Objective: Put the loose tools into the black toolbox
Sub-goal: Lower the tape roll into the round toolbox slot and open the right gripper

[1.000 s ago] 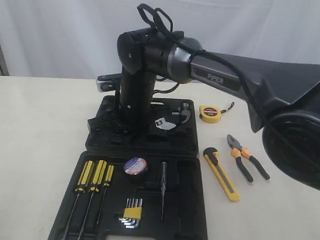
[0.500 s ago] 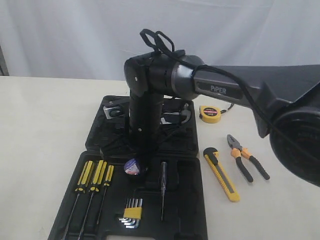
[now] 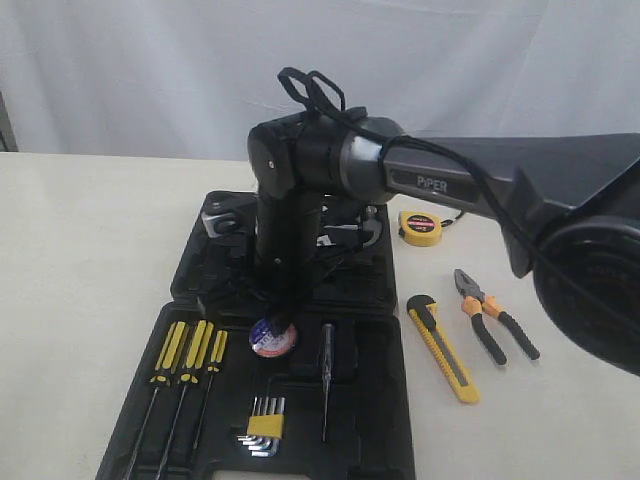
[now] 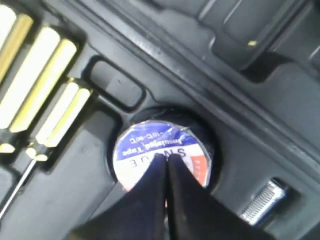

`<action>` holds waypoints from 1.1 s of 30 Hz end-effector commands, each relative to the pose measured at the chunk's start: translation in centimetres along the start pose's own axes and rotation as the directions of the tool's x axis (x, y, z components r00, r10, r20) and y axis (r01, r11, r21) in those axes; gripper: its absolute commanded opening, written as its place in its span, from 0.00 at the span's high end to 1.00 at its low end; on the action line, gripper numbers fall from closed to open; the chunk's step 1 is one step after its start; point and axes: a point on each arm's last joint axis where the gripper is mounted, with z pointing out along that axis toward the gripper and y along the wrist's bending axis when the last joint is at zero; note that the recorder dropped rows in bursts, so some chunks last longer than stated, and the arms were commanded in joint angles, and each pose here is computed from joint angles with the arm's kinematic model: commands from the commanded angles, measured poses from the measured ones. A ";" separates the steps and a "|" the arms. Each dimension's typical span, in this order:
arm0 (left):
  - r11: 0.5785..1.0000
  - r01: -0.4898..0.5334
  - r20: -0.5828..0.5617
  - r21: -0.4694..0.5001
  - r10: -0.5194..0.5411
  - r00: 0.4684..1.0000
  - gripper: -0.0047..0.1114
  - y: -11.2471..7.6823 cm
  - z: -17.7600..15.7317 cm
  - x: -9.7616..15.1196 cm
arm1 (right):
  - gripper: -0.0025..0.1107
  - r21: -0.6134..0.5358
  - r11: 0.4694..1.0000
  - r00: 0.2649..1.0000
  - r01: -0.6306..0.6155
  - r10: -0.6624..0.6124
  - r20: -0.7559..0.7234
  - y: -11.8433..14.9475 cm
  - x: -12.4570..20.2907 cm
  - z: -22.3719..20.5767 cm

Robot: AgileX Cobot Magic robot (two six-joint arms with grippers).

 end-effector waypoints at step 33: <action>1.000 0.003 0.000 0.003 -0.003 1.000 0.96 0.0 0.0 0.1 | 0.98 -0.051 0.998 0.998 0.024 -0.022 0.050 0.4 -0.1 -2.1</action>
